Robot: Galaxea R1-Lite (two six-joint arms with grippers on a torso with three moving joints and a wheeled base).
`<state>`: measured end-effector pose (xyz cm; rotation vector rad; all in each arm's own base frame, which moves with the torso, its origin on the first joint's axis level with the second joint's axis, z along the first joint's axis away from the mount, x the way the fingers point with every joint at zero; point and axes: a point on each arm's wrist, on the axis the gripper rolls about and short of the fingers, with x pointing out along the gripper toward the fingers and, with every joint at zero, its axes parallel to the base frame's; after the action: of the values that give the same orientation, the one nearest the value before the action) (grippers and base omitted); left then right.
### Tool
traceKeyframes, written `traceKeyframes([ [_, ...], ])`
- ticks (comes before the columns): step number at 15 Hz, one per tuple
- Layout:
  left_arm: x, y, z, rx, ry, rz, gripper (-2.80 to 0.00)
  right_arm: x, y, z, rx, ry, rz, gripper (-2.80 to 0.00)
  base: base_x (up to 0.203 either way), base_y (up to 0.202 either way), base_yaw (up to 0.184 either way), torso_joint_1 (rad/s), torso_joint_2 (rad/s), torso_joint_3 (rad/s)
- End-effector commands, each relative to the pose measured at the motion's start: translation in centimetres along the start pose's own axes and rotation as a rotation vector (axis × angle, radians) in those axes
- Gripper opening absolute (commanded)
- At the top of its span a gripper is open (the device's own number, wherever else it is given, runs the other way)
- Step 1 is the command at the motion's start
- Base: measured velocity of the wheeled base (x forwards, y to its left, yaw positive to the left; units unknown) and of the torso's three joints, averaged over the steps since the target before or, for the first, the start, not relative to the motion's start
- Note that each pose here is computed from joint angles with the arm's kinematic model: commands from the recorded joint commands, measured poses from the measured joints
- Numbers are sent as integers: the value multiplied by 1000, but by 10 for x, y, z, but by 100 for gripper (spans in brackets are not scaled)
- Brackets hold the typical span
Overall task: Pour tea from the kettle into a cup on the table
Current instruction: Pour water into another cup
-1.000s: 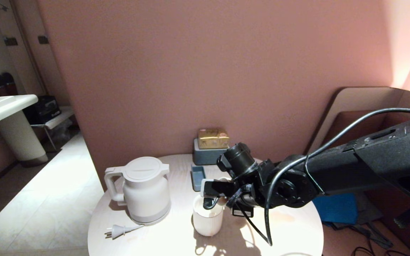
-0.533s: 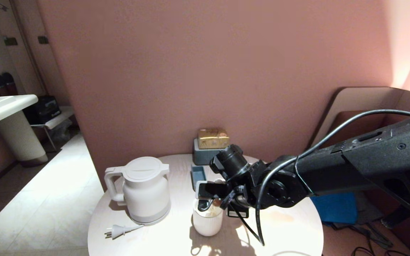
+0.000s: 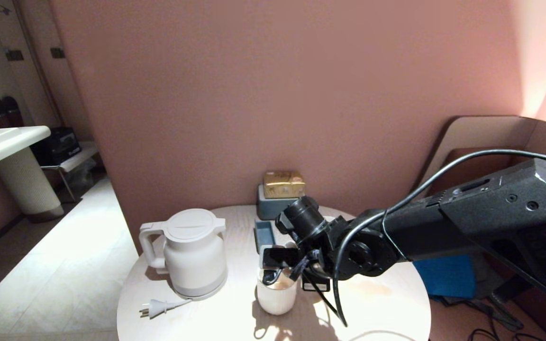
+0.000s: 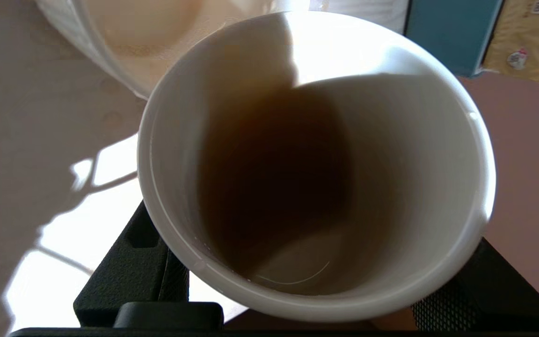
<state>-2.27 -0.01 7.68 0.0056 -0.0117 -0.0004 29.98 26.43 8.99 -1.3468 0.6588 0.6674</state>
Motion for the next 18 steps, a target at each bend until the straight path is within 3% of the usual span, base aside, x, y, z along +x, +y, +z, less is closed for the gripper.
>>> traceKeyframes([
  [1, 0, 0, 0, -1, -1, 0, -280, 3, 0, 2, -11, 11, 6, -280, 0, 0, 0, 0, 0, 0],
  [18, 0, 0, 0, 1, -1, 0, -280, 12, -11, 15, -107, 100, 2, -280, 0, 0, 0, 0, 0, 0],
])
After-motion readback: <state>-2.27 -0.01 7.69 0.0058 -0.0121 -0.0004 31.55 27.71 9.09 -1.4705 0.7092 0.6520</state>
